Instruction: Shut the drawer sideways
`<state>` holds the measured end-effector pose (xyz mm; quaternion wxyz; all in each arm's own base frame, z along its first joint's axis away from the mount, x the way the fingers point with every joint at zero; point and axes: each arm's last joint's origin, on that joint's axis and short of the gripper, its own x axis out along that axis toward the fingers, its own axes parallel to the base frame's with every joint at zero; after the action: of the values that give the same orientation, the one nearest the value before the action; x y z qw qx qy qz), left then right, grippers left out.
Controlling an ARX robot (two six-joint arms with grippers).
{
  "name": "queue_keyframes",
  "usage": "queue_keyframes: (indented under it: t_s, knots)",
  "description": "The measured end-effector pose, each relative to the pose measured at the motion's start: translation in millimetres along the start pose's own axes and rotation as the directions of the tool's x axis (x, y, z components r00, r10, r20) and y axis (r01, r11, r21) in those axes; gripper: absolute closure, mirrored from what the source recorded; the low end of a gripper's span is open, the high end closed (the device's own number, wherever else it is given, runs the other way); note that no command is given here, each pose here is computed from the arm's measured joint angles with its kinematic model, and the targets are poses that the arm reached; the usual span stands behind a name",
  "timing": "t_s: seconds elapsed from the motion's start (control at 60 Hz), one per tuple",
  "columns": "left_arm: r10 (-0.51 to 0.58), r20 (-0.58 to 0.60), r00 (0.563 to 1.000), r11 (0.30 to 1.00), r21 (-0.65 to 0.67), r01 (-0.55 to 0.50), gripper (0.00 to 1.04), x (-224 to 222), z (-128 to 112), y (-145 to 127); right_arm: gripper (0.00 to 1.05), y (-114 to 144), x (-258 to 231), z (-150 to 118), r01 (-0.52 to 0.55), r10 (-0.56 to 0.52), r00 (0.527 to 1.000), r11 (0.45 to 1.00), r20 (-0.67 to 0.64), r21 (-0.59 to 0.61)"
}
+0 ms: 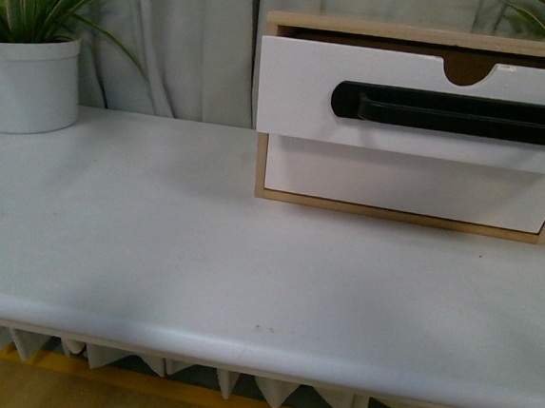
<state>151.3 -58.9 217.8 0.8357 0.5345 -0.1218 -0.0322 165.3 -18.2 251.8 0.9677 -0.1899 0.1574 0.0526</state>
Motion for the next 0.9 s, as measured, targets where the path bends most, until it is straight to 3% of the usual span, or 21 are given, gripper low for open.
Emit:
queue_keyframes:
  t_s: [0.1,0.3,0.567,0.9]
  knots:
    - [-0.038,0.143,0.989,0.982,0.19,0.01,0.06,22,14,-1,0.09,-13,7,24,-0.004,0.005,1.0,0.981,0.005,-0.194]
    - [-0.097,0.261,0.961,0.932,0.363,-0.004,0.06,52,29,-8,0.09,-31,22,55,-0.001,0.005,1.0,0.931,0.009,-0.366]
    - [-0.16,0.336,0.928,0.864,0.502,-0.033,0.06,90,41,-15,0.09,-44,46,79,-0.025,0.019,1.0,0.887,-0.016,-0.461]
    - [-0.187,0.342,0.921,0.833,0.552,-0.036,0.06,138,54,-15,0.09,-46,78,97,-0.064,0.051,0.998,0.858,-0.041,-0.51]
